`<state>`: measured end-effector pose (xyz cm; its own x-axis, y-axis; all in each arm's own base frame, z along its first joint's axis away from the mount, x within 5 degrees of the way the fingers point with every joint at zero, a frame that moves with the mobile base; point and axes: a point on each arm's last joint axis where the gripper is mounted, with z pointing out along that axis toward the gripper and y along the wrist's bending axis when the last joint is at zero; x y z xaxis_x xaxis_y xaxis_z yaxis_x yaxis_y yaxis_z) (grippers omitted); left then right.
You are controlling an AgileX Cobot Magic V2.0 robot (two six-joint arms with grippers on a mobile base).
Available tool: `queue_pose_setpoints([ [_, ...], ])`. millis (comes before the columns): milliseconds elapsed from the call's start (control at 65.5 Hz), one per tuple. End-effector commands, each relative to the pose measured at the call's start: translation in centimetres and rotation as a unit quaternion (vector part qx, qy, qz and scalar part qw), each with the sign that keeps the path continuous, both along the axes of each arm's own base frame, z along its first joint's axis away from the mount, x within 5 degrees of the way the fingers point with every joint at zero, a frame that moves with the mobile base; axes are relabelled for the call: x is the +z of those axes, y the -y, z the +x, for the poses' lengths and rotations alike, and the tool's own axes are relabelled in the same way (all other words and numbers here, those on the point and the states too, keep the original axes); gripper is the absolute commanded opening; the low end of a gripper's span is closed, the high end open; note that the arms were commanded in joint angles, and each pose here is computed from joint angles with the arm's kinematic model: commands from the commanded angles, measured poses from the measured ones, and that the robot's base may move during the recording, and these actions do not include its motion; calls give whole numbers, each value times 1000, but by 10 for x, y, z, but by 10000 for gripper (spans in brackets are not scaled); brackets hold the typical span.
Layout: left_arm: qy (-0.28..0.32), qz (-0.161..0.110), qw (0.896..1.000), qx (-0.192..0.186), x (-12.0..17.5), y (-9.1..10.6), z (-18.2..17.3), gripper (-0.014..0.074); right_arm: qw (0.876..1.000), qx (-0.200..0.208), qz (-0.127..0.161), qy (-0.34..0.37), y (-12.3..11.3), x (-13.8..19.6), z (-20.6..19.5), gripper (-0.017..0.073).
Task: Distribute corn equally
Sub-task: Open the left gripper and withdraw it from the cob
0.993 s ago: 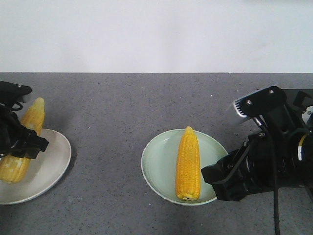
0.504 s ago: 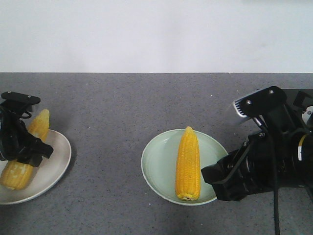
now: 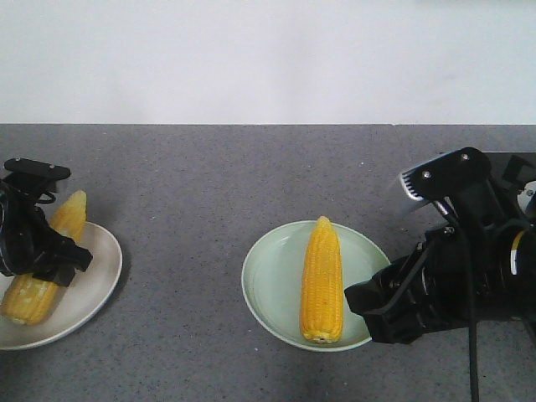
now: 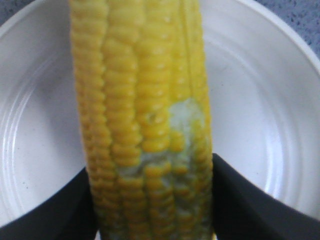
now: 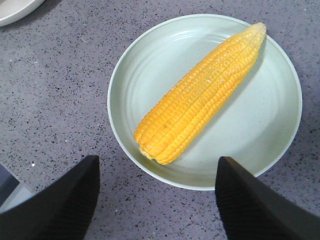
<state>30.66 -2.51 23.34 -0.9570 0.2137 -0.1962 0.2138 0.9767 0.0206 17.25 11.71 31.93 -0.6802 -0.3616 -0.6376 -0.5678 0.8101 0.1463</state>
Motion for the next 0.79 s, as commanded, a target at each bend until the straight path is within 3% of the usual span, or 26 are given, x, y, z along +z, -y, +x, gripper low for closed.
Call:
queue_pose_setpoints([
  [0,43,-3,999,-1,21,0,1,448,999,-3,22,37,0,14,1,468],
  [183,60,-4,998,-2,36,-1,-8,451,999,-2,22,37,0,14,0,468],
  [382,116,-10,993,-2,70,-2,-27,451,999,-2,22,37,0,14,0,468],
  [657,203,-25,979,0,117,-4,-64,451,999,-2,22,37,0,14,0,468],
  [779,241,-53,969,-13,135,0,-81,451,999,-2,22,37,0,14,0,468],
])
